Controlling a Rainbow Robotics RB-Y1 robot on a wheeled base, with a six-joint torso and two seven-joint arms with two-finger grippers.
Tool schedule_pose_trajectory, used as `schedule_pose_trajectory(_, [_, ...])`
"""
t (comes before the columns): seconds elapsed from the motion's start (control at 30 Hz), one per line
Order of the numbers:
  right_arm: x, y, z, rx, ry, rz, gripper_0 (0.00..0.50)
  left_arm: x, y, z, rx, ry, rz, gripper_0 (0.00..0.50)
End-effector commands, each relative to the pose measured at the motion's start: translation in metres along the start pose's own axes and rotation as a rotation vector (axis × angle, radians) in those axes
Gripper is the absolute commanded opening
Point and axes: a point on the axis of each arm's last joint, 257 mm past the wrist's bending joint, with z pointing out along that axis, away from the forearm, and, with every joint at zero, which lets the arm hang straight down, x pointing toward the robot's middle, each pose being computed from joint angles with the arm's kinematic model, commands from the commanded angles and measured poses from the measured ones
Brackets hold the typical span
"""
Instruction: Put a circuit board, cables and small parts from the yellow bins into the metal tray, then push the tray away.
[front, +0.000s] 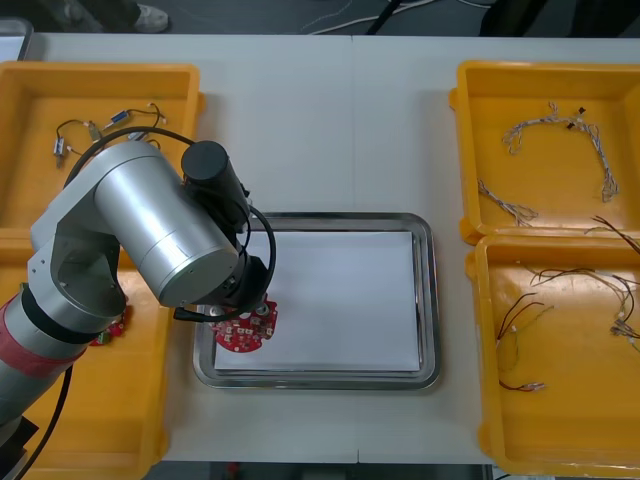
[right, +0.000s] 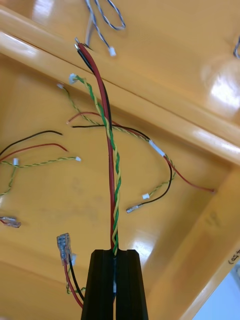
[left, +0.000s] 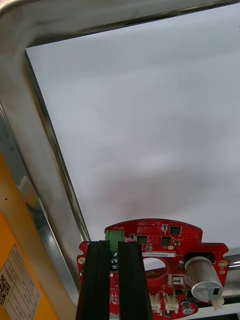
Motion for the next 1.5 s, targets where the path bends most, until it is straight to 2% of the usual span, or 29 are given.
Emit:
schedule_pose_trajectory(0.03, [-0.026, 0.022, -0.017, -0.032, -0.047, -0.175, 0.0, -0.013, -0.011, -0.003, 0.0, -0.057, 0.014, 0.0])
schedule_pose_trajectory(0.13, [-0.035, 0.04, -0.017, -0.081, -0.055, -0.238, 0.0, -0.01, -0.008, 0.004, -0.013, -0.056, 0.012, 0.0])
schedule_pose_trajectory(0.23, [-0.043, 0.053, -0.017, -0.1, -0.055, -0.308, 0.0, -0.01, -0.006, 0.006, -0.012, -0.058, 0.009, 0.0])
schedule_pose_trajectory(0.33, [-0.051, 0.063, -0.018, -0.111, -0.061, -0.394, 0.0, -0.007, -0.007, 0.009, -0.009, -0.052, 0.014, 0.0])
schedule_pose_trajectory(0.57, [-0.057, 0.073, -0.02, -0.125, -0.068, -0.561, 0.0, 0.0, -0.004, 0.016, -0.037, -0.049, 0.023, 0.0])
schedule_pose_trajectory(0.73, [-0.063, 0.08, -0.023, -0.138, -0.088, -0.656, 0.0, 0.005, 0.002, 0.023, -0.035, -0.048, 0.024, 0.0])
schedule_pose_trajectory(0.9, [-0.061, 0.089, -0.023, -0.169, -0.091, -0.676, 0.0, 0.011, 0.004, 0.028, -0.042, -0.046, 0.027, 0.0])
schedule_pose_trajectory(1.1, [-0.06, 0.093, -0.02, -0.177, -0.084, -0.665, 0.0, 0.014, 0.009, 0.035, -0.042, -0.056, 0.021, 0.0])
schedule_pose_trajectory(1.5, [-0.069, 0.107, -0.011, -0.186, -0.126, -0.606, 0.0, 0.018, 0.012, 0.037, -0.052, -0.049, 0.019, 0.0])
